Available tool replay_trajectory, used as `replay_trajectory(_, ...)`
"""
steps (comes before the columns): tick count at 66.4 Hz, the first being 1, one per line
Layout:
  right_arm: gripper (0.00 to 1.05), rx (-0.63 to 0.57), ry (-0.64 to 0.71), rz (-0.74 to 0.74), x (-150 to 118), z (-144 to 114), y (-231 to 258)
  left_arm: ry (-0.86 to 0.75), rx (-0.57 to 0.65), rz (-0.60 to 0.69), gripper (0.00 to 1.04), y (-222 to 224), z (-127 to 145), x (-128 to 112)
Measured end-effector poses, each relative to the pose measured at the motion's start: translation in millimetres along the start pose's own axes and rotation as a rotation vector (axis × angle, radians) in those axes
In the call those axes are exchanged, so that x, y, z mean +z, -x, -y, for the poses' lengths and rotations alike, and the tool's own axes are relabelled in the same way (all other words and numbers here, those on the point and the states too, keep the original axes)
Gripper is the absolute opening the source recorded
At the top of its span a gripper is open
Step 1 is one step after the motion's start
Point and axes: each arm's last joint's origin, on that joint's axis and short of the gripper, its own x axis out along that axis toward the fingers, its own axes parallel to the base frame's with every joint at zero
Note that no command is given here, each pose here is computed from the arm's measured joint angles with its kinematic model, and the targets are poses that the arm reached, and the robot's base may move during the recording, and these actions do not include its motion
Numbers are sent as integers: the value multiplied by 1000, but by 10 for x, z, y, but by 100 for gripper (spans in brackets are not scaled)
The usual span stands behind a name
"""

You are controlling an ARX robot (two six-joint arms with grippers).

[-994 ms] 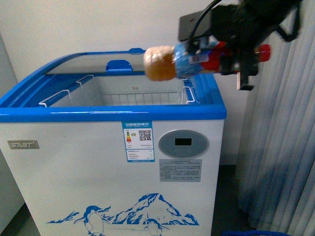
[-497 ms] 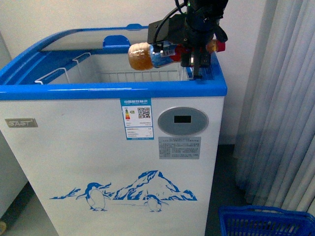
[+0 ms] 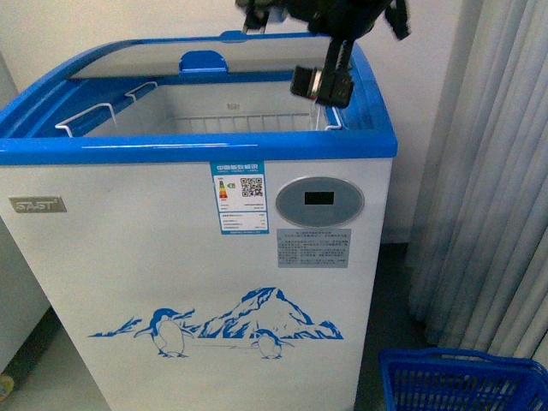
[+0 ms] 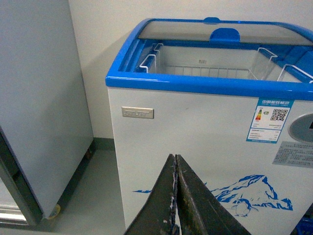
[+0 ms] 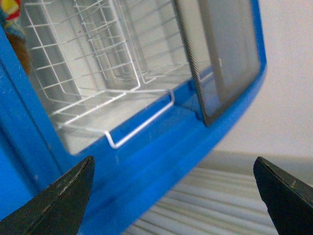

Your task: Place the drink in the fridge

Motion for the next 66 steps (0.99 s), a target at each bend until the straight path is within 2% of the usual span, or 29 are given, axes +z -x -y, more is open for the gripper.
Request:
replay_trajectory(6, 97, 22, -171, 2, -247, 94, 481, 0, 0, 0, 3, 23, 0, 1)
replay_trajectory(12, 97, 65, -409, -42, -636, 111, 1095, 0, 0, 1, 3, 47, 0, 2)
replay_trajectory(15, 97, 77, -571, -85, -868, 96, 1422, 0, 0, 1, 3, 58, 0, 2)
replay_trajectory(16, 97, 83, -659, -112, -1004, 72, 1623, 0, 0, 0, 3, 63, 0, 1)
replay_trajectory(23, 97, 96, -956, -183, -1429, -100, 2361, 0, 0, 1, 3, 84, 0, 0)
replay_trajectory(34, 97, 129, -1210, -155, -1721, -399, 3360, 0, 0, 0, 3, 115, 0, -3)
replay_trajectory(37, 93, 31, -1217, -77, -1747, -461, 3468, -1, -2, -24, 3, 151, 0, -32)
replay_trajectory(40, 83, -189, -1170, 123, -1764, -567, 3549, -2, -1, -25, 3, 199, 0, -43)
replay_trajectory(44, 71, -314, -1133, 298, -1769, -721, 3524, -3, 1, -6, 3, 217, -1, -30)
replay_trajectory(48, 60, -327, -1123, 356, -1818, -873, 3404, -3, 0, -5, 3, 219, 0, -29)
replay_trajectory(56, 39, -310, -1133, 316, -1959, -1176, 3166, -3, 0, -4, 3, 220, 0, -28)
replay_trajectory(66, 15, -313, -1132, 328, -2045, -1374, 3084, -3, 0, -5, 3, 220, 0, -29)
